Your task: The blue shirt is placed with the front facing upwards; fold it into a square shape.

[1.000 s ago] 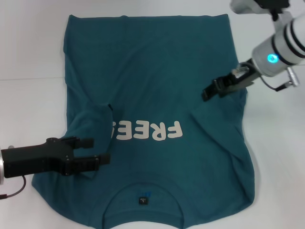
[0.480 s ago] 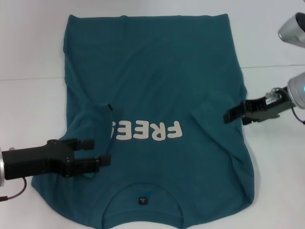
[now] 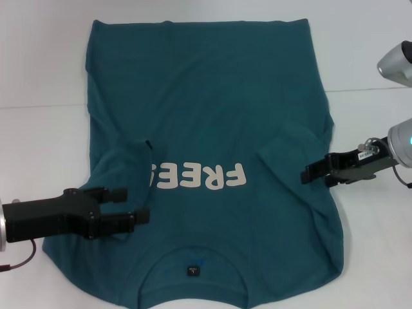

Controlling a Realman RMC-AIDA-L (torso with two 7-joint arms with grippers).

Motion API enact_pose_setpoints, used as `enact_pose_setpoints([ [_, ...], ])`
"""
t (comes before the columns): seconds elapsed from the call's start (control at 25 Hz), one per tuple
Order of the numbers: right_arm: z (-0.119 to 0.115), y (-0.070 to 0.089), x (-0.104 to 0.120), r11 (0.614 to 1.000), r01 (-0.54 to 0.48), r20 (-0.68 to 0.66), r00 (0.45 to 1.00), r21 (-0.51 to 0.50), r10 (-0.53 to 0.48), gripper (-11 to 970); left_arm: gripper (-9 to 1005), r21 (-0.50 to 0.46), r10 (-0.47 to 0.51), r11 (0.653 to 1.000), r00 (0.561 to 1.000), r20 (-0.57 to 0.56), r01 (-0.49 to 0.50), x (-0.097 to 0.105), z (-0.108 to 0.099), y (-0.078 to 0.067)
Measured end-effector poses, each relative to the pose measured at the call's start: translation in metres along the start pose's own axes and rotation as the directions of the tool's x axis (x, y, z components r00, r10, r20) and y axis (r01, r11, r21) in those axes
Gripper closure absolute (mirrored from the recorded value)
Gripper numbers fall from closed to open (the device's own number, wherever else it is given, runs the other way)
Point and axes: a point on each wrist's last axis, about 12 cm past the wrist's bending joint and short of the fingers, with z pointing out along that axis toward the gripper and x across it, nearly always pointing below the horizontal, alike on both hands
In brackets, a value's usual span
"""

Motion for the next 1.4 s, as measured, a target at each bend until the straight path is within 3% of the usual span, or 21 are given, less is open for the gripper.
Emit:
enact_pose_setpoints([
  [0.36, 0.009, 0.01, 0.001, 0.999, 0.016, 0.007, 1.0, -0.036, -0.016, 297, 154, -0.003, 0.009, 1.0, 1.0, 0.001, -0.009, 0.0, 0.0, 0.0],
  [1.08, 0.034, 0.054, 0.009, 0.985, 0.097, -0.056, 0.993, -0.14, -0.105, 296, 155, -0.011, 0.015, 1.0, 1.0, 0.002, -0.015, -0.002, 0.0, 0.001],
  [1.4, 0.03, 0.056, 0.016, 0.978, 0.102, -0.105, 0.987, -0.184, -0.123, 295, 154, -0.015, 0.016, 1.0, 1.0, 0.004, -0.016, -0.002, -0.002, 0.002],
])
